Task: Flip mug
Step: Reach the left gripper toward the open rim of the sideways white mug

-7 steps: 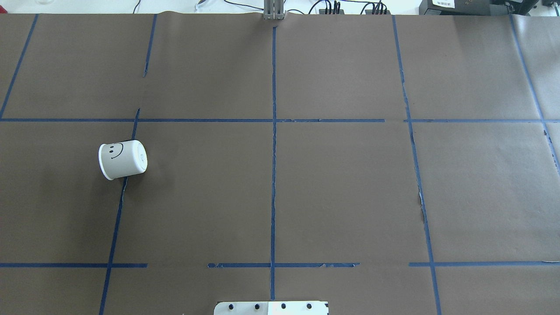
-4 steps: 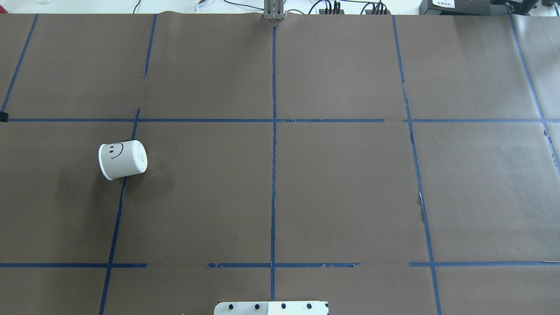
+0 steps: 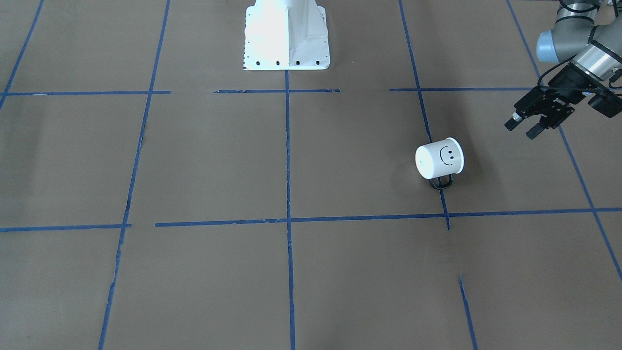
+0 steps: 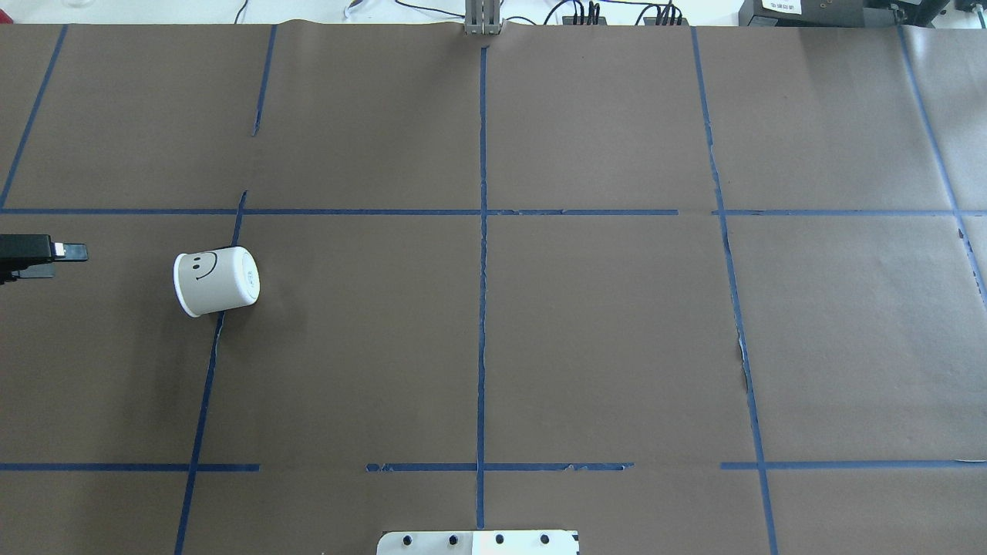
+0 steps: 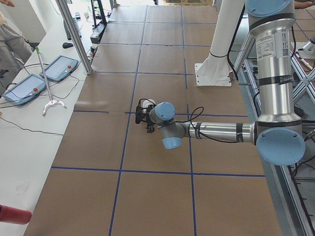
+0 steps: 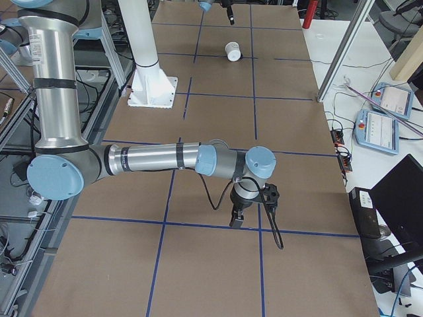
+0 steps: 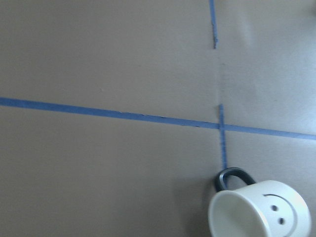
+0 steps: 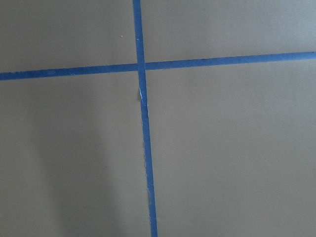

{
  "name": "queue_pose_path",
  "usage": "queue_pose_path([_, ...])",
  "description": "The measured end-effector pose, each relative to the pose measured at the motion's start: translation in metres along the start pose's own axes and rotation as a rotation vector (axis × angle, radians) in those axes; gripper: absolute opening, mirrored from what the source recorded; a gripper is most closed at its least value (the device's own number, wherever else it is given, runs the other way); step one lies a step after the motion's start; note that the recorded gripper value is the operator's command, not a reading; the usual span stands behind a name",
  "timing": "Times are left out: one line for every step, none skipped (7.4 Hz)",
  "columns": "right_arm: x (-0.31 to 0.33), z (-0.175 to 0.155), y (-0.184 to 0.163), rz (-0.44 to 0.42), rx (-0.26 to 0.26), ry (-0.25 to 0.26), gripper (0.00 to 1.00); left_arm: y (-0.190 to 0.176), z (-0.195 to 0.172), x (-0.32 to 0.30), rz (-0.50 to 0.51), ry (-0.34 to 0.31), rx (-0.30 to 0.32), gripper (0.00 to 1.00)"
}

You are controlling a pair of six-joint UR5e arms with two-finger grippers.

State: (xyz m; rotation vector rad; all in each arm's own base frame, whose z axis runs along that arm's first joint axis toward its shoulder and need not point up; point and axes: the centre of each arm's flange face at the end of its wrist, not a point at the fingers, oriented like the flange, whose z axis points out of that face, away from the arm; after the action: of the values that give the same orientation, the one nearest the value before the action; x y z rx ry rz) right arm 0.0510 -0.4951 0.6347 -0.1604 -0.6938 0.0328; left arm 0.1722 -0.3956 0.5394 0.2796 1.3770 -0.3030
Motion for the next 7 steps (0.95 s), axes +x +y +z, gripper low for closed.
queue_pose_path([0.000,0.000,0.000,0.000,0.000,0.000,1.00,0.012,0.018,0.010,-0.072,0.051,0.031,1.00])
queue_pose_path([0.000,0.000,0.000,0.000,0.000,0.000,1.00,0.021,0.035,0.016,-0.118,0.105,0.061,1.00])
queue_pose_path([0.000,0.000,0.000,0.000,0.000,0.000,1.00,0.026,0.049,0.013,-0.141,0.164,0.074,1.00])
queue_pose_path([0.000,0.000,0.000,0.000,0.000,0.000,1.00,0.028,0.065,0.008,-0.157,0.231,0.088,1.00])
queue_pose_path([0.000,0.000,0.000,0.000,0.000,0.000,1.00,0.030,0.083,0.005,-0.173,0.287,0.108,1.00])
queue_pose_path([0.000,0.000,0.000,0.000,0.000,0.000,1.00,0.033,0.101,0.005,-0.182,0.319,0.117,1.00])
queue_pose_path([0.000,0.000,0.000,0.000,0.000,0.000,1.00,0.036,0.112,0.005,-0.187,0.331,0.117,1.00])
